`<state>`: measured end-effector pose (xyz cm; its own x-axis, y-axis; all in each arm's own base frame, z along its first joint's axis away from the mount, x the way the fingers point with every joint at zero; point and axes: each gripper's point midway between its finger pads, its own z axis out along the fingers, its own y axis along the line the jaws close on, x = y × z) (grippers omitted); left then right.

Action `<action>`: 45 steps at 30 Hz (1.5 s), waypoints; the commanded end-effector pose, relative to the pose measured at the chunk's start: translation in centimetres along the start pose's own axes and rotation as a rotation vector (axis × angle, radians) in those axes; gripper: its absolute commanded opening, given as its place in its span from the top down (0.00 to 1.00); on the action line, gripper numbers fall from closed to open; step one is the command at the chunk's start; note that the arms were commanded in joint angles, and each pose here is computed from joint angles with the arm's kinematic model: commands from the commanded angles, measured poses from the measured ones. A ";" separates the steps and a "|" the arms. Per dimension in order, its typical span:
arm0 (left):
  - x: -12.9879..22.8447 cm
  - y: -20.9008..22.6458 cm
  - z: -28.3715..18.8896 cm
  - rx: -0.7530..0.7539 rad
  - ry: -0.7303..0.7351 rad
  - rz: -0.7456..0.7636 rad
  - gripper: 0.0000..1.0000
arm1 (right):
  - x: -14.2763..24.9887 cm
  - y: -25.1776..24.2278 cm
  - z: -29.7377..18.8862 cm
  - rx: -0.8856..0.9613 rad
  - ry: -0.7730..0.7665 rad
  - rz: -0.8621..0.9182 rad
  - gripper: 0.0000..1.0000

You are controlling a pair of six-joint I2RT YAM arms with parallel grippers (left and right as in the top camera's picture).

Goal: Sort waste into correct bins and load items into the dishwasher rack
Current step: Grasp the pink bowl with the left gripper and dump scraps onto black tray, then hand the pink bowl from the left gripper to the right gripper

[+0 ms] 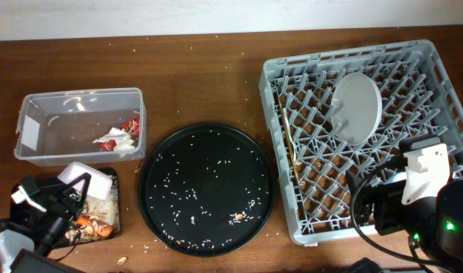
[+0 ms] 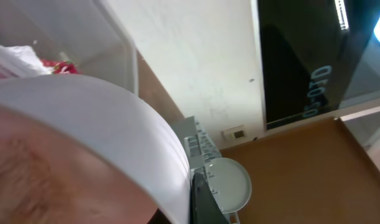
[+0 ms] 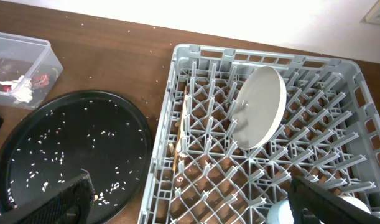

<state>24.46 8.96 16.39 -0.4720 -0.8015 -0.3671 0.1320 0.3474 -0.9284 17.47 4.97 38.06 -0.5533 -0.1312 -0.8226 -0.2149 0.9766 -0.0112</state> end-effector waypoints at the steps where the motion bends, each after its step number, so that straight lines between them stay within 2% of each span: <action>1: -0.2 -1.5 -0.2 0.051 -0.039 0.043 1.00 | -0.1 -0.2 -0.1 0.010 -0.008 0.010 0.01; 7: -0.2 -3.8 -0.3 0.048 -0.041 0.158 1.00 | -0.1 -0.2 -0.1 0.010 -0.008 0.010 0.01; 9: 0.9 -3.8 -0.3 -0.033 0.005 0.207 1.00 | -0.1 -0.2 -0.1 0.010 -0.008 0.010 0.01; 10: 1.9 -1.0 -0.7 -0.203 0.088 0.206 1.00 | -0.1 -0.2 -0.1 0.010 -0.008 0.010 0.01; 11: 2.1 -1.8 -0.6 -0.168 0.074 0.136 1.00 | -0.1 -0.2 -0.1 0.010 -0.008 0.010 0.01; 13: 1.7 -3.1 -0.5 -0.135 0.061 0.131 1.00 | -0.1 -0.2 -0.1 0.010 -0.008 0.010 0.01; 14: 0.5 -5.1 0.2 -0.139 0.108 0.198 1.00 | -0.1 -0.2 -0.1 0.010 -0.008 0.010 0.01; 16: -0.8 -7.2 1.2 -0.253 0.223 0.303 1.00 | -0.1 -0.2 -0.1 0.010 -0.008 0.010 0.01; 17: -0.6 -8.0 1.4 -0.262 0.236 0.330 1.00 | -0.1 -0.2 -0.1 0.010 -0.008 0.010 0.01; 20: -0.9 -13.0 0.3 -0.022 0.071 0.448 1.00 | -0.1 -0.2 -0.1 0.010 -0.008 0.010 0.01; 23: 0.1 -12.2 -0.7 -0.089 0.075 0.455 1.00 | -0.1 -0.2 -0.1 0.010 -0.008 0.010 0.01; 25: -0.2 -12.6 -0.5 -0.062 0.065 0.479 1.00 | -0.1 -0.2 -0.1 0.010 -0.008 0.010 0.01; 28: -0.2 -14.6 2.0 0.030 0.153 0.526 0.99 | -0.1 -0.2 -0.1 0.010 -0.008 0.010 0.01; 29: -0.6 -16.3 4.3 0.081 0.224 0.537 0.99 | -0.1 -0.2 -0.1 0.010 -0.008 0.010 0.01; 31: -0.2 -17.1 8.2 0.063 0.313 0.545 0.99 | -0.1 -0.2 -0.1 0.010 -0.008 0.010 0.01; 32: 1.5 -19.3 12.0 0.138 0.376 0.594 0.99 | -0.1 -0.2 -0.1 0.010 -0.008 0.010 0.01; 35: 7.4 -23.4 21.4 0.318 0.455 0.620 0.99 | -0.1 -0.2 -0.1 0.010 -0.008 0.010 0.01; 37: 14.9 -24.4 27.8 0.525 0.563 0.526 0.99 | -0.1 -0.2 -0.1 0.010 -0.008 0.010 0.02; 40: 23.7 -21.4 32.4 0.569 0.647 0.384 1.00 | -0.1 -0.2 -0.1 0.010 -0.008 0.010 0.01; 42: 29.2 -21.2 33.4 0.593 0.652 0.336 1.00 | -0.1 -0.2 -0.1 0.010 -0.008 0.010 0.01; 45: 33.8 -22.0 32.7 0.604 0.697 0.320 1.00 | -0.1 -0.2 -0.1 0.010 -0.008 0.010 0.01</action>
<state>35.23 -39.63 22.66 -0.7068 -0.1640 -0.6882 0.6922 0.0406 -0.7206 17.53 4.91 37.97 -0.5541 -0.1331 -0.8217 -0.2113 0.9773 -0.0158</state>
